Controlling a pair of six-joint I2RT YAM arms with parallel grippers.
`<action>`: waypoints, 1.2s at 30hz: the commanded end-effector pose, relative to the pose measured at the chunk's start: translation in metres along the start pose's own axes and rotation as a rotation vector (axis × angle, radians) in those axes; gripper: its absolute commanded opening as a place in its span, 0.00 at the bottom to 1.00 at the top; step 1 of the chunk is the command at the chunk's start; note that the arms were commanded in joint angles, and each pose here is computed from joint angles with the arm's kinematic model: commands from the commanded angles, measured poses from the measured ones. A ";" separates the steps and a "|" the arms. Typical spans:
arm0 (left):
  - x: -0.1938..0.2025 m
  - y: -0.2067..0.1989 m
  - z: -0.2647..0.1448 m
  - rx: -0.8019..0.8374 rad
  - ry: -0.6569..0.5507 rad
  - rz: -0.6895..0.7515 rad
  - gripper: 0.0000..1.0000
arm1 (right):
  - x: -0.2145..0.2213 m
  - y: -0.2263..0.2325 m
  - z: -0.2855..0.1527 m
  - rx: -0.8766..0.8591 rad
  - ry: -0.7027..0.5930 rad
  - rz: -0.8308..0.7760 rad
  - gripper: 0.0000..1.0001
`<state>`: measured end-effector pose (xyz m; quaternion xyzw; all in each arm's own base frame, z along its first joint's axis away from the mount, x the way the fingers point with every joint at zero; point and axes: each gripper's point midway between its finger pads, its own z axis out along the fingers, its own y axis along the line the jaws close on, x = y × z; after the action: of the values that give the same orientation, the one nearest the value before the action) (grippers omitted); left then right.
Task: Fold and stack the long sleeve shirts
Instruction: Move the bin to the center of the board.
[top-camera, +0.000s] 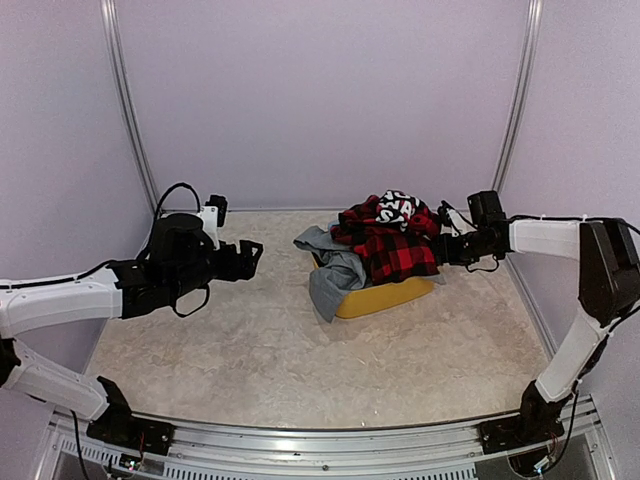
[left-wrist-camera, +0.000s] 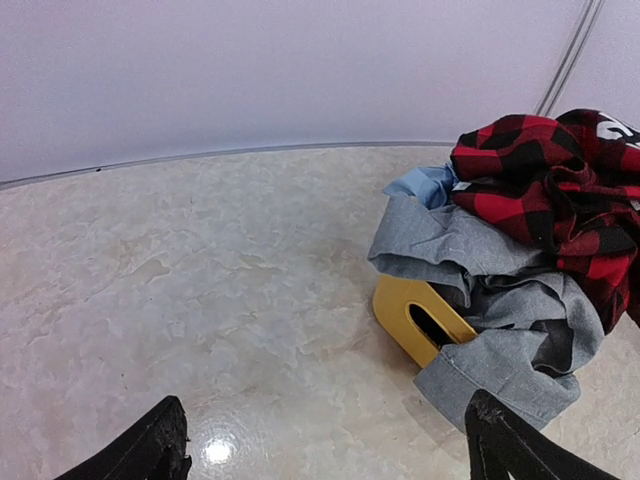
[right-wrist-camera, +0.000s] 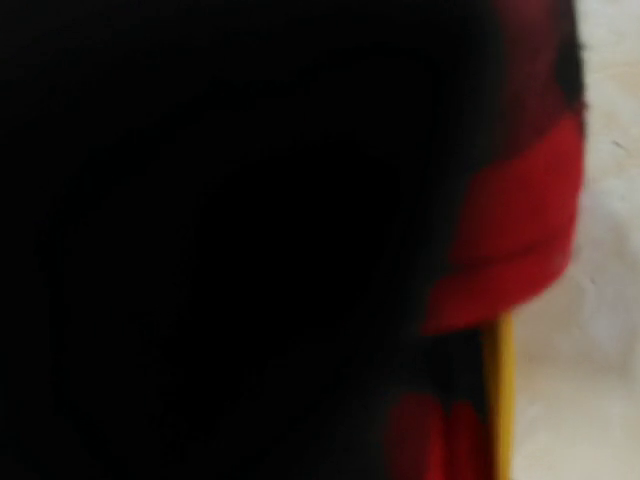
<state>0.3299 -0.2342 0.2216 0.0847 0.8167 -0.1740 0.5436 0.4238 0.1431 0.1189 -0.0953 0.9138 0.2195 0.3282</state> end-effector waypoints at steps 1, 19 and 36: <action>-0.012 -0.001 -0.008 0.016 -0.042 -0.057 0.90 | -0.009 0.028 0.016 -0.093 0.000 -0.046 0.63; 0.016 -0.006 -0.010 0.082 0.039 -0.231 0.92 | 0.018 0.204 0.064 -0.438 -0.033 -0.092 0.66; -0.077 0.034 -0.022 -0.147 -0.058 0.099 0.99 | 0.000 0.284 0.073 -0.508 -0.059 -0.214 0.83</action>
<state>0.3330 -0.2067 0.2960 0.0513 0.7892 -0.1884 0.5823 0.3768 0.4454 0.1319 -0.2498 0.8096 0.4332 0.3075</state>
